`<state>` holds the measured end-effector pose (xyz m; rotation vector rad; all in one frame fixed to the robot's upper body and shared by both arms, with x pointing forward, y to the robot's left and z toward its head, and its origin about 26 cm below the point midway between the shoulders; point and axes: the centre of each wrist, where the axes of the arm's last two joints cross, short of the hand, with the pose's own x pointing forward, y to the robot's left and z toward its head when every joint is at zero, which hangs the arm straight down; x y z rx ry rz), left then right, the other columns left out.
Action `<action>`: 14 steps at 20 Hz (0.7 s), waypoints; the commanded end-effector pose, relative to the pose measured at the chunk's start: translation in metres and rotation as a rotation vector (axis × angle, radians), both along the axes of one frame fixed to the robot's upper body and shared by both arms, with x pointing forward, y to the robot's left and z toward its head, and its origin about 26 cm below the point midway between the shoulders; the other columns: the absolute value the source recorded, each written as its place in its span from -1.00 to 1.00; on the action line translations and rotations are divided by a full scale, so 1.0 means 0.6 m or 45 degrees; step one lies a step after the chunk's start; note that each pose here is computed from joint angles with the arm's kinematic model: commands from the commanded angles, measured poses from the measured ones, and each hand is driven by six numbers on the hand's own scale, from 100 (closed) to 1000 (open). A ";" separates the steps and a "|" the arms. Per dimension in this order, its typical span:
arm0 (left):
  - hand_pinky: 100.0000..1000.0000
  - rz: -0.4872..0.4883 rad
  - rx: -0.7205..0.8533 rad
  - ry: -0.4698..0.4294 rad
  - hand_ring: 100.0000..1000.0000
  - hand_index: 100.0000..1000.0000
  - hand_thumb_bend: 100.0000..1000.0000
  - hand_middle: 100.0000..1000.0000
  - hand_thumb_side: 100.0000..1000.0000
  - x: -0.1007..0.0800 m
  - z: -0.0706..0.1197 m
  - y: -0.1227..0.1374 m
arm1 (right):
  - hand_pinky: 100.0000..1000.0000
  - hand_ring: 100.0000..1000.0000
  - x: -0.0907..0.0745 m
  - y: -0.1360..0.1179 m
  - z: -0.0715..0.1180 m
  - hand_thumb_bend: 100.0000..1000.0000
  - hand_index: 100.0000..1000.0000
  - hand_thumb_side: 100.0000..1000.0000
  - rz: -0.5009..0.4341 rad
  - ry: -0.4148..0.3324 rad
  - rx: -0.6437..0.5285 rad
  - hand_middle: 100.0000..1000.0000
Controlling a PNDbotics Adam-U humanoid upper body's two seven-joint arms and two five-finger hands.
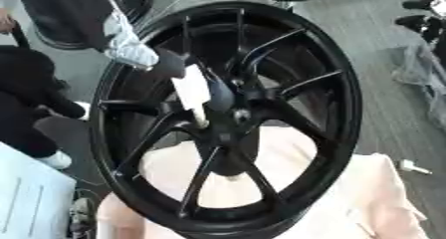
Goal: Pull the pin out of the wheel hub.
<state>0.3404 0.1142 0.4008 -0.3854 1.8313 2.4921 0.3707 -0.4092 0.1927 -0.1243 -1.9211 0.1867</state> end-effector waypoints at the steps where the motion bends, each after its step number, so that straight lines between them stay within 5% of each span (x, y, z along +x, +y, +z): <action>1: 0.70 -0.055 0.173 -0.097 0.66 0.69 -0.10 0.56 -0.03 0.007 0.011 0.004 | 0.90 0.37 -0.004 -0.007 0.028 -0.92 0.65 0.01 -0.004 -0.043 -0.055 0.48; 10: 0.70 -0.036 0.220 -0.084 0.65 0.62 0.01 0.52 -0.23 0.048 -0.009 0.003 | 0.90 0.37 -0.003 -0.006 0.028 -0.92 0.65 0.02 -0.003 -0.043 -0.053 0.48; 14: 0.71 -0.054 0.249 -0.084 0.65 0.61 -0.08 0.52 -0.04 0.049 -0.018 0.007 | 0.90 0.37 -0.003 -0.006 0.030 -0.93 0.65 0.02 -0.002 -0.045 -0.054 0.48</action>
